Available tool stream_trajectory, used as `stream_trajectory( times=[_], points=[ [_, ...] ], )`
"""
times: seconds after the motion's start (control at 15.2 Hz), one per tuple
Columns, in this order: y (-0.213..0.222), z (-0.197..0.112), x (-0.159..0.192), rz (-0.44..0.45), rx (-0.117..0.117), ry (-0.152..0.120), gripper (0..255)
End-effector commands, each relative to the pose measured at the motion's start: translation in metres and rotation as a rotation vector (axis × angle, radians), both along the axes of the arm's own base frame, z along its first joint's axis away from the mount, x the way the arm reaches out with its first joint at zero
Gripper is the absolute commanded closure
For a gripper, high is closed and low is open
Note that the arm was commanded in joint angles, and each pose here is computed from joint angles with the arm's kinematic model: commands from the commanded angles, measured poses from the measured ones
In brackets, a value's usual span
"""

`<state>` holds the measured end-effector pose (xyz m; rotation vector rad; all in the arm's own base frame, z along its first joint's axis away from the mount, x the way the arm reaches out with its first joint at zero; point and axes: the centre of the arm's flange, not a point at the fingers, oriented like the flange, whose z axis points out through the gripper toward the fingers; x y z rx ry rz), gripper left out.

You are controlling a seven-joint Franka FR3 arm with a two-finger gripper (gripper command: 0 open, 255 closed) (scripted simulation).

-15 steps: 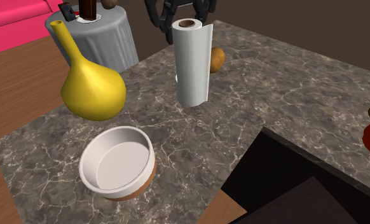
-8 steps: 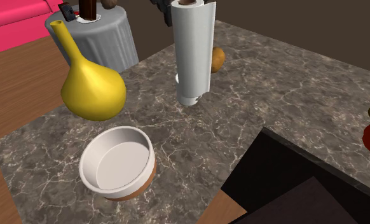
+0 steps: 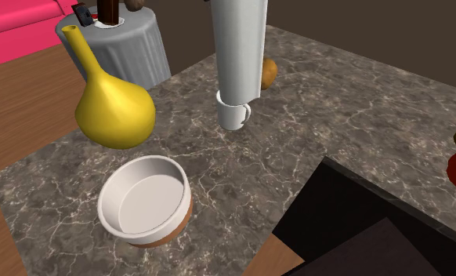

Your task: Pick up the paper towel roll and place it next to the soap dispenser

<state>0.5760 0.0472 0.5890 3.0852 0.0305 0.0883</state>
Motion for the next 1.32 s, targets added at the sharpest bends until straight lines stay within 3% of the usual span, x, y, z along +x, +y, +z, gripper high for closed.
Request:
stream_trajectory(
  times=[0.0,1.25],
  points=[
    [-0.001,0.011,-0.001,0.0,0.0,0.0,255],
    [-0.001,0.111,-0.001,0.0,0.0,0.0,255]
  ],
)
